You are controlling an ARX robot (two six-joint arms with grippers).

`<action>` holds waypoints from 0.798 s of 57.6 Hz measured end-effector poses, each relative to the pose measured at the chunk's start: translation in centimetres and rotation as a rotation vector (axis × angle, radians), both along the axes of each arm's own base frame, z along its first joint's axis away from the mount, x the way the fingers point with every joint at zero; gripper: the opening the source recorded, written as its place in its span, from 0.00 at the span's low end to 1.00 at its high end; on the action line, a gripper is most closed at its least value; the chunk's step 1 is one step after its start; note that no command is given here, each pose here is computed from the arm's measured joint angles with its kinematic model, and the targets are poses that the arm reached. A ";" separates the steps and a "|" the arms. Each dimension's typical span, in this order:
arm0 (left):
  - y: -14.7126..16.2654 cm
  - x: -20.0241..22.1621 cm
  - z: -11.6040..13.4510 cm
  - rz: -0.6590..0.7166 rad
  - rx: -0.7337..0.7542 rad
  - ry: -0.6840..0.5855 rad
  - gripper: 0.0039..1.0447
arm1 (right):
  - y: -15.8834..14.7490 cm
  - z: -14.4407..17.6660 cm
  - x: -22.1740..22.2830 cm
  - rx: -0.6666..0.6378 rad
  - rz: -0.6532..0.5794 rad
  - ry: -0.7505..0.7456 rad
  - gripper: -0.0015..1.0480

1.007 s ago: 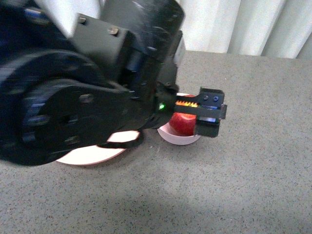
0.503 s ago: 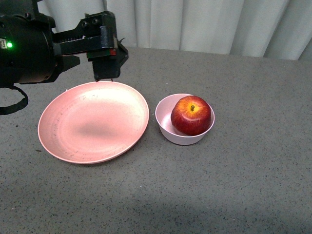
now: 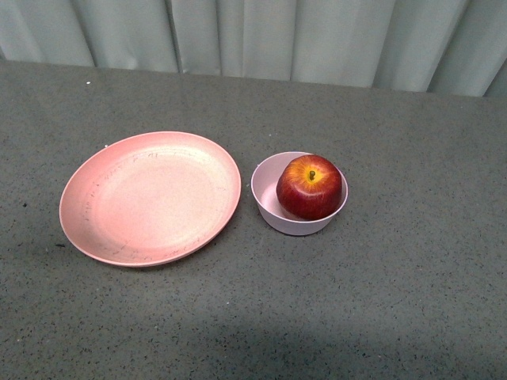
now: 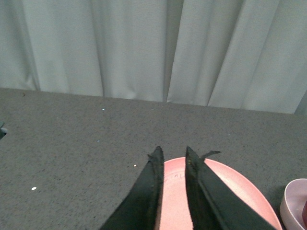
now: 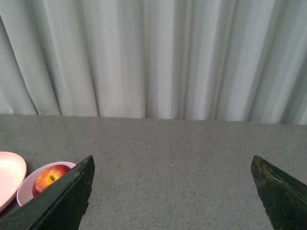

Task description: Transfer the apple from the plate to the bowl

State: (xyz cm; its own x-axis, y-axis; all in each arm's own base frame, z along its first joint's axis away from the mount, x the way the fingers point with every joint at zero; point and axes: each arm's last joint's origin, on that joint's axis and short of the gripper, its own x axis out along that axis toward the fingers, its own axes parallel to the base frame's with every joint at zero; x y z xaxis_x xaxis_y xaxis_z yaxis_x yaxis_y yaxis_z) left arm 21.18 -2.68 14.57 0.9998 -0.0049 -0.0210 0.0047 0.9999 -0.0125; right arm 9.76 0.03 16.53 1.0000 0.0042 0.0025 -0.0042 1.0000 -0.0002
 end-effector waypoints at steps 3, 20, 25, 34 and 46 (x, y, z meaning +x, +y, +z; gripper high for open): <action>0.3 -0.7 0.2 0.003 0.000 -0.001 0.04 | 0.0 0.0 0.0 0.000 0.000 0.000 0.91; 1.5 -3.7 1.7 0.003 0.005 -0.010 0.03 | 0.0 0.0 0.0 0.000 0.000 0.000 0.91; 2.1 -4.4 1.7 -0.018 0.005 -0.009 0.03 | 0.0 0.0 0.0 0.000 0.000 0.000 0.91; 2.6 -5.5 1.7 0.006 0.005 -0.008 0.03 | 0.0 0.0 0.0 0.000 0.000 0.000 0.91; 2.6 -6.9 2.0 0.004 0.005 -0.018 0.03 | 0.0 0.0 0.0 0.000 0.000 0.000 0.91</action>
